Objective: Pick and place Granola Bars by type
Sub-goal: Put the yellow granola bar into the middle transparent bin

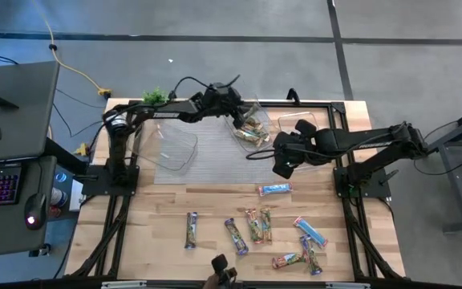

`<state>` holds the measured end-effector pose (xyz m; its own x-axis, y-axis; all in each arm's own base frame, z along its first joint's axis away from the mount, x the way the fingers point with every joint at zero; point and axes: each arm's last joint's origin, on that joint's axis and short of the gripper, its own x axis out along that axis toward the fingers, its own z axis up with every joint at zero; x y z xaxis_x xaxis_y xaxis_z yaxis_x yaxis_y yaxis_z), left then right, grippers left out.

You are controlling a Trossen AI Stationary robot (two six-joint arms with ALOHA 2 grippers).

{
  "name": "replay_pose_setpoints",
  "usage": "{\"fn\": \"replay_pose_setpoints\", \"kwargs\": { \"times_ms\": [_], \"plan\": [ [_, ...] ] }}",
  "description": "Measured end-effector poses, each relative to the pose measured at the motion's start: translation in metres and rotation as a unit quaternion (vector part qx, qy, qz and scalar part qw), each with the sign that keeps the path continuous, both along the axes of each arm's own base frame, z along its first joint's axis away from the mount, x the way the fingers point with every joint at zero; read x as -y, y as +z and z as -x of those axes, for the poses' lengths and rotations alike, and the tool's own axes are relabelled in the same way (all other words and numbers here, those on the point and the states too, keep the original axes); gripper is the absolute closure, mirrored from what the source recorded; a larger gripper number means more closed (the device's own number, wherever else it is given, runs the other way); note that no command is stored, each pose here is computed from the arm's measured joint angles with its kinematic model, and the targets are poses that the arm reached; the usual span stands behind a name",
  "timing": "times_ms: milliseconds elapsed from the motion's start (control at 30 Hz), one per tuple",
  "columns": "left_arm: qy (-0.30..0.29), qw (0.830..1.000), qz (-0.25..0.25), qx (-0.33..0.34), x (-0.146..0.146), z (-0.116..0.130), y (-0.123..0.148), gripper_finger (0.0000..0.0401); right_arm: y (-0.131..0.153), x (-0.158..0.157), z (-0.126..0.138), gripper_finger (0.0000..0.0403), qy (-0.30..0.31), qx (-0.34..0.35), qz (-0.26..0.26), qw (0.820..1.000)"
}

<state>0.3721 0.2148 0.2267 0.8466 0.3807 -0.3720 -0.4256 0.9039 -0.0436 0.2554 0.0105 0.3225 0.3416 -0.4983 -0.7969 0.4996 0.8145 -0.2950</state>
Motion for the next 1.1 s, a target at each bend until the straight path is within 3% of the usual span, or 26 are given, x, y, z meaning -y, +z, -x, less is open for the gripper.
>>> {"fn": "replay_pose_setpoints", "kwargs": {
  "times_ms": [167, 333, 467, 700, 933, 1100],
  "plan": [
    [-0.050, 0.998, -0.026, 0.031, 0.014, 0.019, 0.051, 0.0240, 0.001, -0.008, -0.003, 0.0284, 0.026, 0.011, -0.011, 1.000],
    [-0.066, 0.997, -0.043, 0.003, 0.030, 0.046, 0.084, 0.0240, 0.000, -0.025, -0.007, 0.0284, 0.138, -0.004, -0.044, 0.989],
    [-0.070, 0.997, -0.026, -0.036, 0.040, 0.062, 0.093, 0.0240, -0.006, -0.045, -0.013, 0.0284, 0.279, -0.041, -0.063, 0.957],
    [-0.071, 0.993, 0.012, -0.092, 0.046, 0.072, 0.086, 0.0240, -0.026, -0.083, -0.041, 0.0284, 0.461, -0.018, -0.146, 0.875],
    [-0.069, 0.992, 0.027, -0.099, 0.048, 0.072, 0.084, 0.0240, -0.058, -0.108, -0.055, 0.0284, 0.540, -0.066, -0.177, 0.820],
    [-0.069, 0.992, 0.028, -0.100, 0.048, 0.072, 0.084, 0.0240, -0.072, -0.114, -0.062, 0.0284, 0.550, -0.078, -0.194, 0.809]
  ]
}}
